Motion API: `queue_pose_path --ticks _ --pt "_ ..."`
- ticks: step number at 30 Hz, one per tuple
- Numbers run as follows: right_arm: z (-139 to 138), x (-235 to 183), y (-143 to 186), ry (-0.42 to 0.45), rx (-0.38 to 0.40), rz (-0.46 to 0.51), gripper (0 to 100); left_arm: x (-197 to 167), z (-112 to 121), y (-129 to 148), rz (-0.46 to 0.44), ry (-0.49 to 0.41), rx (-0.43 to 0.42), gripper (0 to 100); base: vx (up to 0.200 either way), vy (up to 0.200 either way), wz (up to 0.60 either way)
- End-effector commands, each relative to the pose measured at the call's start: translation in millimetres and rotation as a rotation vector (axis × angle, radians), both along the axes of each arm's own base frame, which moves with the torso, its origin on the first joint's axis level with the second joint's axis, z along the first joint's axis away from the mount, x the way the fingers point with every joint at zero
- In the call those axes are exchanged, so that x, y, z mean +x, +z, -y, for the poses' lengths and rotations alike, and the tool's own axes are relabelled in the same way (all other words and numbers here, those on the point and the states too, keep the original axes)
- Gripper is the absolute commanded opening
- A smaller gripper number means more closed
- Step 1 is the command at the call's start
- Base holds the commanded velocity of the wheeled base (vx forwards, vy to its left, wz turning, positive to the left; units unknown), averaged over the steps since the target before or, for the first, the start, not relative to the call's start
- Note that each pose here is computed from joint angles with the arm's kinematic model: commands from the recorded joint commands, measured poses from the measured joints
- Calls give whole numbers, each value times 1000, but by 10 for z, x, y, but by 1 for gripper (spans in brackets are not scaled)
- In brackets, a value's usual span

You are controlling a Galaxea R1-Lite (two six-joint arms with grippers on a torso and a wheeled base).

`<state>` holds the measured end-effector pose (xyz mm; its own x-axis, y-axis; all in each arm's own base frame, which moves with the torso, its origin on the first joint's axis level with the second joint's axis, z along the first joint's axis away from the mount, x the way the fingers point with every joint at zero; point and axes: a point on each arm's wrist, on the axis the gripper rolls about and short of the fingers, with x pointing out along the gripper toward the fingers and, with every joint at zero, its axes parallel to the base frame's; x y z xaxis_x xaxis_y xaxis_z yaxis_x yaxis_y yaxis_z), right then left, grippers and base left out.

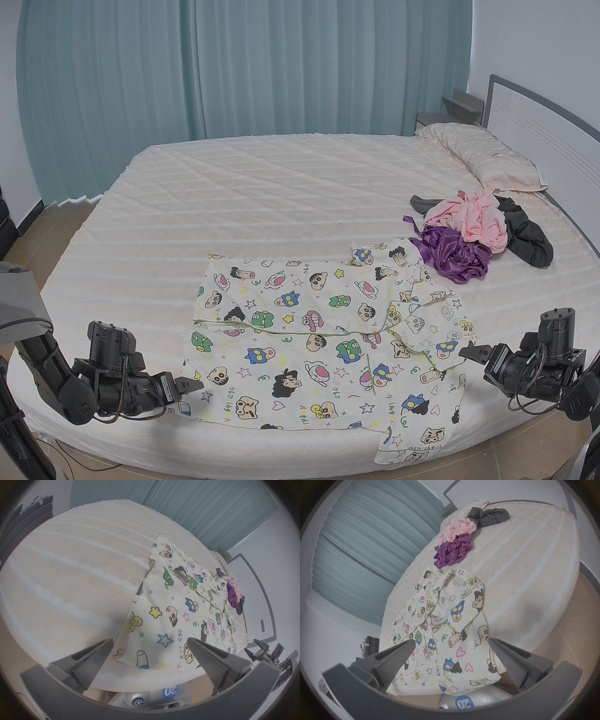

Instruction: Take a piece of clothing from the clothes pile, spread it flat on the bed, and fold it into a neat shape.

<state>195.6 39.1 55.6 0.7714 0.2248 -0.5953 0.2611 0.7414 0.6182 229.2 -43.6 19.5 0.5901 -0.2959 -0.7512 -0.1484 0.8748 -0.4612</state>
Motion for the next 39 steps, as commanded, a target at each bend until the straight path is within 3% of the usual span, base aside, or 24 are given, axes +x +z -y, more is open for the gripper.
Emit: queue_pose_path --ticks 1,4,5,14,15,17,39 --pt "-4 -9 -7 4 -1 -4 100 -14 5 -108 -40 -18 -13 100 0 0 0" --pt "-10 -10 -7 7 1 -5 100 -16 13 -145 -46 -24 -13 100 0 0 0" --pt "-13 -12 -4 9 1 -3 100 -14 17 -165 -52 -26 -10 0 0 0 0" --pt "-10 -14 -9 10 3 -7 100 -141 -14 -216 -94 -6 30 0 0 0 0" --pt "-13 -14 -9 11 3 -7 100 -278 -53 -230 -105 -56 102 0 0 0 0" --pt "-13 -14 -9 11 3 -7 100 -336 -68 -232 -111 -78 128 0 0 0 0" --pt "-11 -24 -19 11 -3 -12 100 -473 -103 -260 -146 -80 194 0 0 0 0"
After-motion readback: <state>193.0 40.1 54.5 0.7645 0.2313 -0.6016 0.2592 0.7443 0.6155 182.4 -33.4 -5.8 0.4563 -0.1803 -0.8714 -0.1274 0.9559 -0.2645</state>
